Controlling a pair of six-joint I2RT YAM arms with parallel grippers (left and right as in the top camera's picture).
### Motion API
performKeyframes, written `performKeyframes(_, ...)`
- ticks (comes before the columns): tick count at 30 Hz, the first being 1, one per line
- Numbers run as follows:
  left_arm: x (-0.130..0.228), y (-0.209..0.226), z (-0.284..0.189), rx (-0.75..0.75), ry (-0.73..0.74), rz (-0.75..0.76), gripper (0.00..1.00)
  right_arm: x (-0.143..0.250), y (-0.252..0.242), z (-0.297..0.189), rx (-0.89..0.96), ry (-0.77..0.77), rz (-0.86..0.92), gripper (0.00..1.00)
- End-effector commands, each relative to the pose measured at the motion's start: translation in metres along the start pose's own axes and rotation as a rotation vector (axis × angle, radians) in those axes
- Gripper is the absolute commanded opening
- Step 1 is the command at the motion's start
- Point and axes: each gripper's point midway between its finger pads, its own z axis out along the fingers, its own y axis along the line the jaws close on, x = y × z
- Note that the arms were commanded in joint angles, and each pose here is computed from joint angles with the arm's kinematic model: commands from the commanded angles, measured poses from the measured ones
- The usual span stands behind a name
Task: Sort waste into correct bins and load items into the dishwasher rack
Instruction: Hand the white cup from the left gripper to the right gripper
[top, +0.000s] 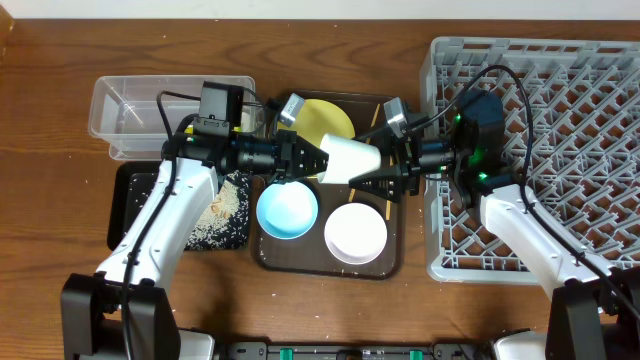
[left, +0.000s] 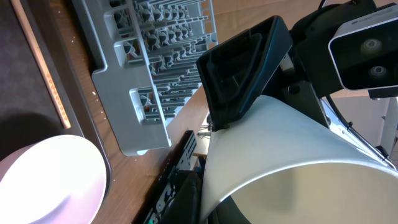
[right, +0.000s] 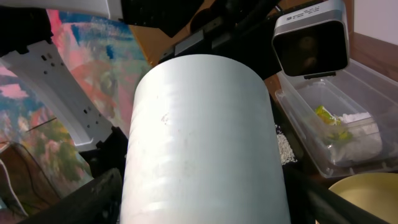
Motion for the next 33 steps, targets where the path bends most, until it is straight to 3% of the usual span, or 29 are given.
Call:
performKeyframes(1,-0.0029,-0.0057,0.0005,0.025,0.008,0.009,0.06,-0.0031,0.0038,0.0034,-0.025,0.004,-0.008,0.77)
performKeyframes(33,-0.0029,-0.0057,0.0005,0.024,0.008,0.009,0.06,-0.0036,0.0038,0.0031,-0.025,0.003,-0.004,0.54)
